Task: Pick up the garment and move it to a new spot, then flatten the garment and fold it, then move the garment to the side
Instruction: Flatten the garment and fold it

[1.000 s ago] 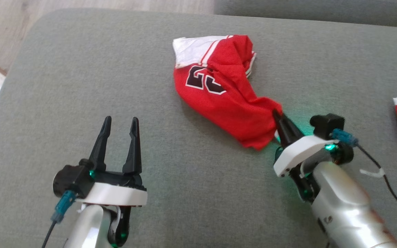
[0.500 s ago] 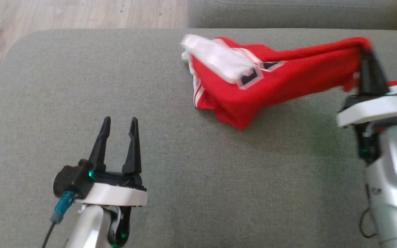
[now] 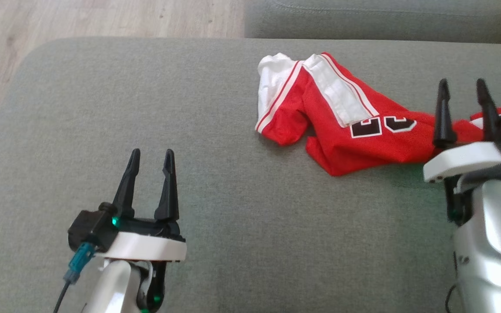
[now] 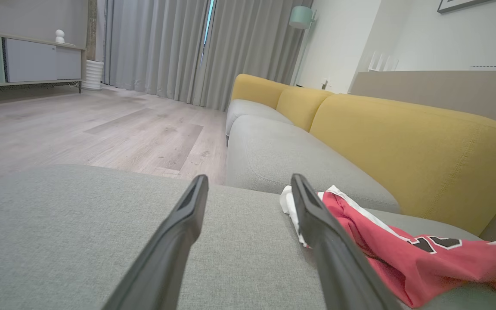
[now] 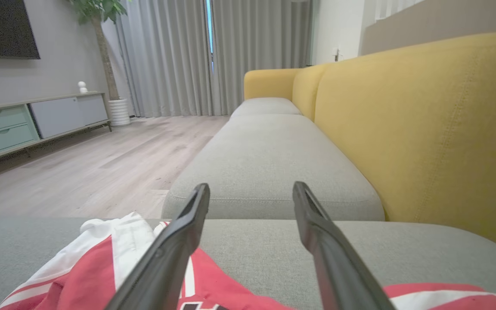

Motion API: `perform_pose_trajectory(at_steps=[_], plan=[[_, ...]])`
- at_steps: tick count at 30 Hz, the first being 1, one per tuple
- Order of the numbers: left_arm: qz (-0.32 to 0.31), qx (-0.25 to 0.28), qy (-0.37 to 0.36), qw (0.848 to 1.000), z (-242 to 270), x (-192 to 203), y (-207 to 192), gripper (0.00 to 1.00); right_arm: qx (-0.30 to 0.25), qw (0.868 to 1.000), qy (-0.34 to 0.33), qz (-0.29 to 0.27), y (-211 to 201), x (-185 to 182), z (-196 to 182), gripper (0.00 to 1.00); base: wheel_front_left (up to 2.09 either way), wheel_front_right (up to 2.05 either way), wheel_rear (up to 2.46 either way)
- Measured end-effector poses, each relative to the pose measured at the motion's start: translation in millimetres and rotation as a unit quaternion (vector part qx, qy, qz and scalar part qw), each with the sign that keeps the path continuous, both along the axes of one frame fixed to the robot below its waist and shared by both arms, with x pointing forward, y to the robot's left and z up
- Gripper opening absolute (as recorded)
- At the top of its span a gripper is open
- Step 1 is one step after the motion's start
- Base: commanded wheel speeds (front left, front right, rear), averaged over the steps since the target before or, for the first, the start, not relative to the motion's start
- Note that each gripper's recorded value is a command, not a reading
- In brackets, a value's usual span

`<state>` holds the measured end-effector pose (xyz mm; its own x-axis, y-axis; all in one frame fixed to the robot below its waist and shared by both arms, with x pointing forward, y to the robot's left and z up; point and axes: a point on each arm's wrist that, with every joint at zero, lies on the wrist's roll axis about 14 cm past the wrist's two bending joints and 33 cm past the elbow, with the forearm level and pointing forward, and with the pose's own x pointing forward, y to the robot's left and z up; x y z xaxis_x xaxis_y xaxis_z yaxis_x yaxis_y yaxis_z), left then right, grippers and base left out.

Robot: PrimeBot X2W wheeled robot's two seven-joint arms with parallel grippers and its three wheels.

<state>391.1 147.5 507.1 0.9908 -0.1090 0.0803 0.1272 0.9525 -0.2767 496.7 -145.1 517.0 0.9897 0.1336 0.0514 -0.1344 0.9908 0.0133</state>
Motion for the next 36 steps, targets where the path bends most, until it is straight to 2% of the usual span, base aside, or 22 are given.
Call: perform_pose_trajectory(at_steps=[5, 10, 13, 19, 27, 36], plan=[[-0.007, -0.001, -0.004, 1.0, 3, 2, -5, 1.0, 0.018, 0.999, -0.008, 0.046, 28, -23, -1, 1.0, 0.0, 0.0, 0.0], [-0.024, -0.004, -0.009, 1.0, 5, 6, -17, 1.0, 0.059, 0.993, 0.034, 0.095, 59, -69, -31, 1.0, 0.0, 0.0, 0.0], [-0.036, -0.005, -0.007, 0.999, 4, 8, -25, 1.0, 0.072, 0.992, 0.053, 0.089, 56, -84, -44, 1.0, 0.0, 0.0, 0.0], [-0.056, -0.007, -0.001, 0.998, -1, 14, -39, 1.0, 0.076, 0.994, 0.028, 0.072, 43, -82, -28, 1.0, 0.0, 0.0, 0.0], [-0.108, 0.008, 0.023, 0.994, -16, 35, -73, 1.0, 0.07, 0.996, 0.032, 0.043, 22, -85, -33, 1.0, 0.0, 0.0, 0.0], [-0.162, 0.034, 0.123, 0.978, -54, 79, -113, 1.0, 0.069, 0.997, 0.038, 0.016, 2, -81, -39, 1.0, 0.0, 0.0, 0.0]])
